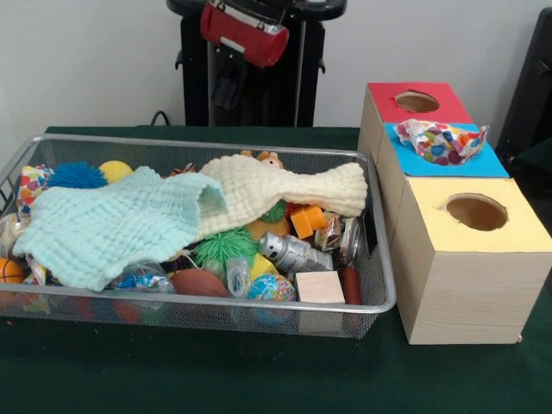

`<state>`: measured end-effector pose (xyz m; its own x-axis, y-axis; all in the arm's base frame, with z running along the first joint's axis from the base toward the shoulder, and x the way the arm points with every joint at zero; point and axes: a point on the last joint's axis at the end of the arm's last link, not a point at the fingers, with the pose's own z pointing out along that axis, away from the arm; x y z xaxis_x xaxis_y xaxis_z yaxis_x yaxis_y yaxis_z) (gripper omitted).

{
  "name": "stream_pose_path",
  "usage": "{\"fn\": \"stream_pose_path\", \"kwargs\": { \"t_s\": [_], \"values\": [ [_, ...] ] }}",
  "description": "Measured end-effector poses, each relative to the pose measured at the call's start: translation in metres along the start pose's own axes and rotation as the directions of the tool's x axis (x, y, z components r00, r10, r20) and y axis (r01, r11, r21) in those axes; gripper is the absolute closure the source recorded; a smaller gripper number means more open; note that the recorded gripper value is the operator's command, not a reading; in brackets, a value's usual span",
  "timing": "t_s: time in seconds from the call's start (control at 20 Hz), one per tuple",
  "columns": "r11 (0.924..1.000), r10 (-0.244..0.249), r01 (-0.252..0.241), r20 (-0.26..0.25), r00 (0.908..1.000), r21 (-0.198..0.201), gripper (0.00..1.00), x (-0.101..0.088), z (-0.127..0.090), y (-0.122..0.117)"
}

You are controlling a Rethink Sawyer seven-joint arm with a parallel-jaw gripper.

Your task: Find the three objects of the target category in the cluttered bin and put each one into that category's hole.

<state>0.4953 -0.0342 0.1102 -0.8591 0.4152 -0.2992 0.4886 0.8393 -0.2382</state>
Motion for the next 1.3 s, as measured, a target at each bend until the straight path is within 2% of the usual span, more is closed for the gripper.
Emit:
{"fn": "stream_pose_path", "kwargs": {
  "t_s": [0.35,0.95,1.3],
  "values": [
    [0.9994,-0.028,0.028,-0.015,0.9995,-0.02,1.0,0.006,0.018,-0.013],
    [0.9979,-0.054,0.051,-0.058,0.9969,-0.04,1.0,0.004,0.05,-0.066],
    [0.9971,-0.064,0.062,-0.051,0.9967,-0.044,1.0,0.0,0.052,-0.084]
  ]
}}
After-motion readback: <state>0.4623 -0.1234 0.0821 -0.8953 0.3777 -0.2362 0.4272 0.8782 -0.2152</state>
